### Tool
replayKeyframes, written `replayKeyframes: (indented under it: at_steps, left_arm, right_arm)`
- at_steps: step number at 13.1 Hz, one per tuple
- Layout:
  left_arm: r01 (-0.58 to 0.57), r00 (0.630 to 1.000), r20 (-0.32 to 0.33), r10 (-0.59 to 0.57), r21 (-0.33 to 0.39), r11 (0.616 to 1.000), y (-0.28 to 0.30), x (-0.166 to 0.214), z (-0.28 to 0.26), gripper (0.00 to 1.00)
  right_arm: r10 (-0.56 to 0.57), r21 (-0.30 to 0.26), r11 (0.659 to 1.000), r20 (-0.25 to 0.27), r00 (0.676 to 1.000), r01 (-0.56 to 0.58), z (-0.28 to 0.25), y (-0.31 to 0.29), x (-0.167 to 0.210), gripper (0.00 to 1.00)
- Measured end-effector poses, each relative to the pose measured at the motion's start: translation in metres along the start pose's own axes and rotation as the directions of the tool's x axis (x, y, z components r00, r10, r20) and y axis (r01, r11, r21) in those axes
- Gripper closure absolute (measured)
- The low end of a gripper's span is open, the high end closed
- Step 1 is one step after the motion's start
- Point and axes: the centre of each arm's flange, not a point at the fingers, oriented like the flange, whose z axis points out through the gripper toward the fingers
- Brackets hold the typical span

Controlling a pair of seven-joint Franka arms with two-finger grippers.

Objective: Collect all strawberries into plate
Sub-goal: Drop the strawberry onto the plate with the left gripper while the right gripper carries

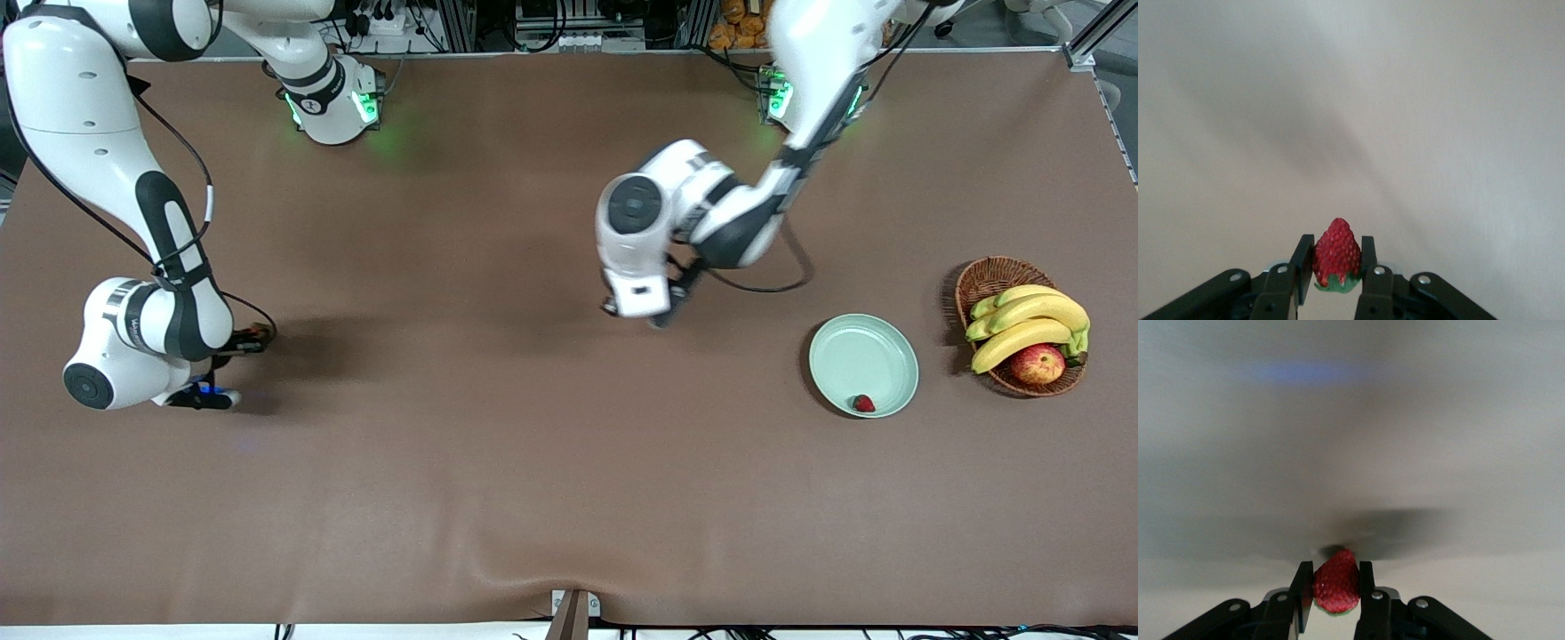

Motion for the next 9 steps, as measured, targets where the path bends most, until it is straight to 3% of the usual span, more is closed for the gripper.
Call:
replayKeyframes:
  at_steps: [4, 7, 9]
  left_arm:
    - [-0.167, 0.986, 0.026, 0.166, 0.045, 0.985, -0.044, 0.139, 0.009, 0.67]
    - [-0.325, 0.945, 0.069, 0.321, 0.059, 0.944, -0.070, 0.199, 0.026, 0.67]
    - [-0.472, 0.878, 0.116, 0.464, 0.051, 0.880, -0.099, 0.252, 0.044, 0.67]
  right_arm:
    - [0.108, 0.168, 0.981, -0.031, 0.994, -0.102, -0.017, -0.126, 0.003, 0.68]
    - [0.229, 0.275, 0.934, 0.038, 0.973, -0.230, -0.014, -0.240, -0.017, 0.68]
    - [0.264, 0.328, 0.902, 0.096, 0.960, -0.281, -0.004, -0.309, -0.037, 0.68]
